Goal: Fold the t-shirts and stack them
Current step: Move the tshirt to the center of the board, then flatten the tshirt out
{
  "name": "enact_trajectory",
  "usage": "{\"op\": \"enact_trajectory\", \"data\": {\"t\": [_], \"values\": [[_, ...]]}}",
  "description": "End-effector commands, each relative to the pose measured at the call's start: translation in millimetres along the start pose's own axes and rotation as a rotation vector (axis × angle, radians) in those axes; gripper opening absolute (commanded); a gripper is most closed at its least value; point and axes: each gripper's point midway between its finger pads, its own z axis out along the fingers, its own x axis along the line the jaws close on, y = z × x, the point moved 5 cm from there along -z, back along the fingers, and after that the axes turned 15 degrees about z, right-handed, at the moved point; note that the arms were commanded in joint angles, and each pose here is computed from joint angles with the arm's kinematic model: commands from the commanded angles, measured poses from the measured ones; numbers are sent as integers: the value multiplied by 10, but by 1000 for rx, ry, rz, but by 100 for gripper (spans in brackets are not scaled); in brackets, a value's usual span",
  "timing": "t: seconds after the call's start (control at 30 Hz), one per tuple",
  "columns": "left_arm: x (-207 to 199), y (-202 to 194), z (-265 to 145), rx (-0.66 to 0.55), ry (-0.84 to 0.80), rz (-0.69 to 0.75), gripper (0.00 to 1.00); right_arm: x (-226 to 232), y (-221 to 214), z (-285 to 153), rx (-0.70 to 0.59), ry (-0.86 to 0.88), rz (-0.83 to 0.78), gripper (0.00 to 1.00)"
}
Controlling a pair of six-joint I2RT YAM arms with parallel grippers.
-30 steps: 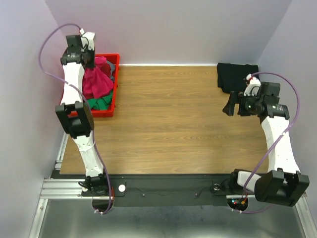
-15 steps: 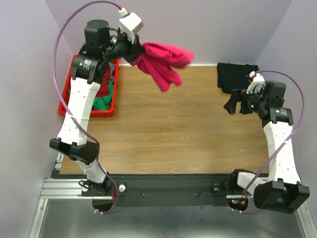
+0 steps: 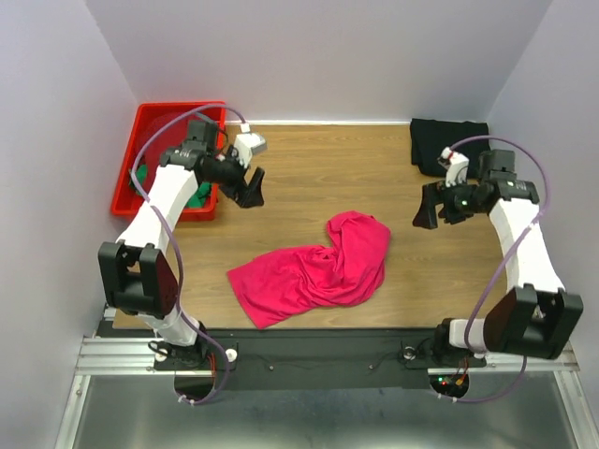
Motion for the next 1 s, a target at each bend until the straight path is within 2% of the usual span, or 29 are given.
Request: {"op": "enact_trajectory", "data": {"t": [0.0, 0.03, 0.1, 0.17, 0.2, 0.3, 0.37, 0.47, 0.6, 0.7, 0.73, 0.8, 0.83, 0.87, 0.9, 0.93, 0.97], "values": [[-526, -95, -92, -19, -145, 213, 84, 141, -161, 185, 177, 78, -59, 100], [-583, -173, -64, -5, -162, 215, 78, 140, -200, 241, 209, 62, -69, 100], [-792, -371, 16, 20, -214, 208, 77, 245, -299, 436, 284, 80, -113, 99], [-866, -465, 112, 61, -183, 233, 76, 234, -406, 602, 336, 45, -130, 98], [-947, -565, 200, 90, -173, 262, 76, 269, -403, 756, 342, 44, -162, 97], [-1043, -774, 351, 159, -143, 272, 76, 227, -326, 1042, 324, 4, -140, 94], [-1048, -889, 461, 214, -92, 315, 79, 135, -305, 1271, 361, -22, -90, 92], [-1029, -1021, 598, 257, -43, 347, 82, 86, -78, 1547, 320, -29, -62, 91], [-1029, -1125, 752, 290, -40, 335, 81, 81, -112, 1831, 373, -11, -35, 89], [-1017, -1184, 875, 315, -35, 330, 73, 124, -138, 1958, 403, 13, -15, 72], [-998, -1193, 909, 323, -27, 333, 69, 132, -130, 1968, 405, 17, -7, 61], [-971, -1225, 997, 345, -39, 323, 54, 165, -82, 1968, 402, 27, 6, 48], [-944, -1235, 1024, 360, -31, 318, 46, 177, -70, 1969, 402, 30, 6, 33], [-920, -1235, 1059, 373, -27, 303, 29, 180, -32, 1959, 393, 28, 0, 24], [-835, -1174, 1131, 382, -17, 295, 19, 200, 70, 1940, 369, 22, -13, 14], [-784, -1169, 1126, 396, -27, 265, 2, 203, 140, 1921, 350, 13, -26, 1], [-725, -1140, 1163, 397, -41, 241, 0, 213, 248, 1895, 322, 4, -48, 0]]}}
